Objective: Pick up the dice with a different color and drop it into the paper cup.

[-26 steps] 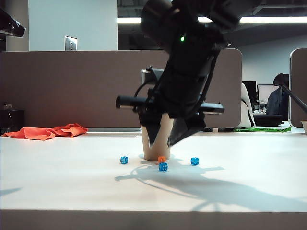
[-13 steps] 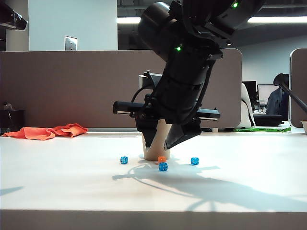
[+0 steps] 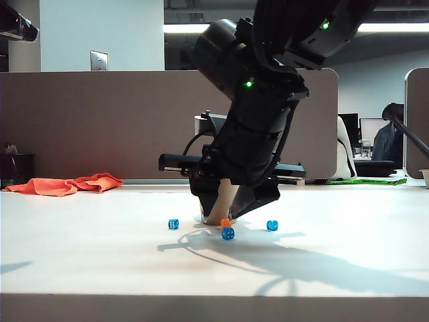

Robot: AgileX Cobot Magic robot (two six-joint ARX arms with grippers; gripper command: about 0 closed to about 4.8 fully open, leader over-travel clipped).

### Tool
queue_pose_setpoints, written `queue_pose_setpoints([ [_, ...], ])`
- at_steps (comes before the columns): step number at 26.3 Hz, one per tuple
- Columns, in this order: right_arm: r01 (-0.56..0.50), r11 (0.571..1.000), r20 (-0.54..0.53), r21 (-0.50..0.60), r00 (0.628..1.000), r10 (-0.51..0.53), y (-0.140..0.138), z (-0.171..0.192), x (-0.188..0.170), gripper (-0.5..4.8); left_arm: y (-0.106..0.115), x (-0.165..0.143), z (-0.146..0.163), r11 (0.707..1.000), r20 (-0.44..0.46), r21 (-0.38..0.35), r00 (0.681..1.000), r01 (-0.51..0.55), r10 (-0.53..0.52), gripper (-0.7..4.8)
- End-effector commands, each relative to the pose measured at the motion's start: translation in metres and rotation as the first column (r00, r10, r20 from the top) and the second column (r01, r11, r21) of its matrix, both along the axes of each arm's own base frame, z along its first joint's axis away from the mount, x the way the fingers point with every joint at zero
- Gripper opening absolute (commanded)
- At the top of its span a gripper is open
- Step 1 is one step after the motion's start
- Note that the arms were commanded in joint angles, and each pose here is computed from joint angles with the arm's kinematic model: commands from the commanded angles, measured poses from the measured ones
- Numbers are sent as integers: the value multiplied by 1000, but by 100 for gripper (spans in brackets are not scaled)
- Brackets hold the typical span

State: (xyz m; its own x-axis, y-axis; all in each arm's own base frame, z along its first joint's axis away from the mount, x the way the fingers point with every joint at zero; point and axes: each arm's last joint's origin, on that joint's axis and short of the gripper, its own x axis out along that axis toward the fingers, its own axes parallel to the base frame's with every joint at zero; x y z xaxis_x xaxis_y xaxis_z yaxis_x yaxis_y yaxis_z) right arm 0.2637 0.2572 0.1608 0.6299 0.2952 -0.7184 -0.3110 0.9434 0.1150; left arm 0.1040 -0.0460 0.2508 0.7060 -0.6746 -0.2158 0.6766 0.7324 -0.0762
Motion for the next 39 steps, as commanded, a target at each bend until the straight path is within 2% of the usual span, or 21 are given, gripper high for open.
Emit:
queue_pose_setpoints([
  [1,1,1000,26,26,1000,-2,2,4,2,180,0,0,3,1000,18,-9,1000,3,-2,-6],
  [8,10,1000,17,13,1000,-10,2,-6,6,181,0,0,3,1000,18,-9,1000,4,-4,-6],
  [22,28,999,64,37,997,-31,4,-3,10,181,0,0,3,1000,18,-9,1000,4,-4,-6],
  [39,27,998,70,49,997,-31,6,-10,13,181,0,0,3,1000,18,-9,1000,4,-4,-6],
])
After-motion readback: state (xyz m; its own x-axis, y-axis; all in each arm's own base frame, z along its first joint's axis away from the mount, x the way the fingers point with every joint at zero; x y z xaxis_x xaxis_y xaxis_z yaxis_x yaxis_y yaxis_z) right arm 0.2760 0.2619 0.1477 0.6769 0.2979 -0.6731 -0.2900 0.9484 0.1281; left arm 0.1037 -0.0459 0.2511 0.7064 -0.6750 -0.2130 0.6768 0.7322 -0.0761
